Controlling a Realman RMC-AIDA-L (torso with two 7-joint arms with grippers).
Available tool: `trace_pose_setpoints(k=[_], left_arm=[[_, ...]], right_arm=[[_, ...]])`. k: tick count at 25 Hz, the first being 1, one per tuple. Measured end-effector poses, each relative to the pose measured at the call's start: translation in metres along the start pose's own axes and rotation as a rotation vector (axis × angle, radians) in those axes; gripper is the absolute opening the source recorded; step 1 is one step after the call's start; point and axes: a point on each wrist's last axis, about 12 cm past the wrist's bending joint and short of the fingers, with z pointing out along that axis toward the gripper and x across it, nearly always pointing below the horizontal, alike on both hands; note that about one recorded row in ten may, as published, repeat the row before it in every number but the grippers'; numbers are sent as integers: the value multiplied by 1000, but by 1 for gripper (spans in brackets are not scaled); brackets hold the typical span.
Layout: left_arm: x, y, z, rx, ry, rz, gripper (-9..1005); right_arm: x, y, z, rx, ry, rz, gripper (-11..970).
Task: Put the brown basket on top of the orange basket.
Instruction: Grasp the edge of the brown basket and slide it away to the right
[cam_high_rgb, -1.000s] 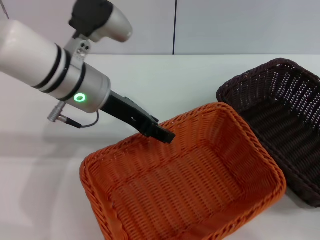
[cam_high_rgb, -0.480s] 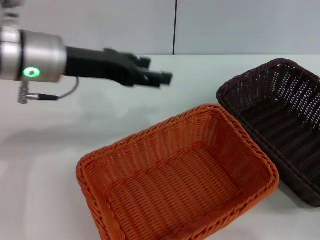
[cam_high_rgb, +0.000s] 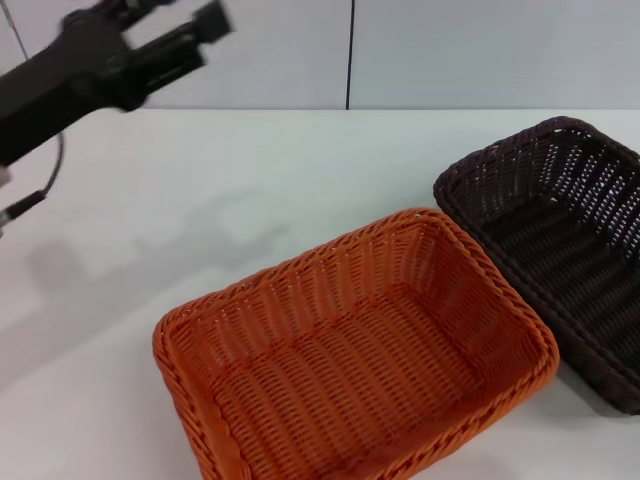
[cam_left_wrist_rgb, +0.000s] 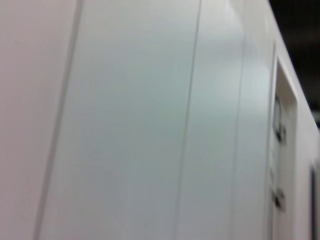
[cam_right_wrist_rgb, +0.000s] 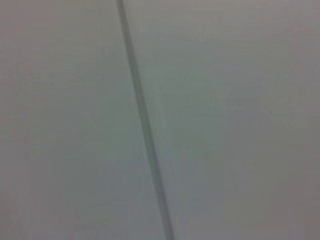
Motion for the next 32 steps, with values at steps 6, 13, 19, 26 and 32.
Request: trace_pose_setpoints(k=[6,13,19,26,32], left_arm=[[28,-10,-30,-40,-164,100,814],[46,-15,-45,-108,-202,141,814],[48,-14,-47,-128,-191,144,814],[49,-9,-44,-145,-180,141,814],[51,-6,-38,-152,-161,134,814]], right_arm=[[-29,-2,18,-340,131,83,739],[-80,8,30,-779,503,-5,739],[-118,-1,31,-898,836,-100,739],[-128,-8,31,-887,1050,-277,739],[-122,-2,36,-895,1091,-338,739]])
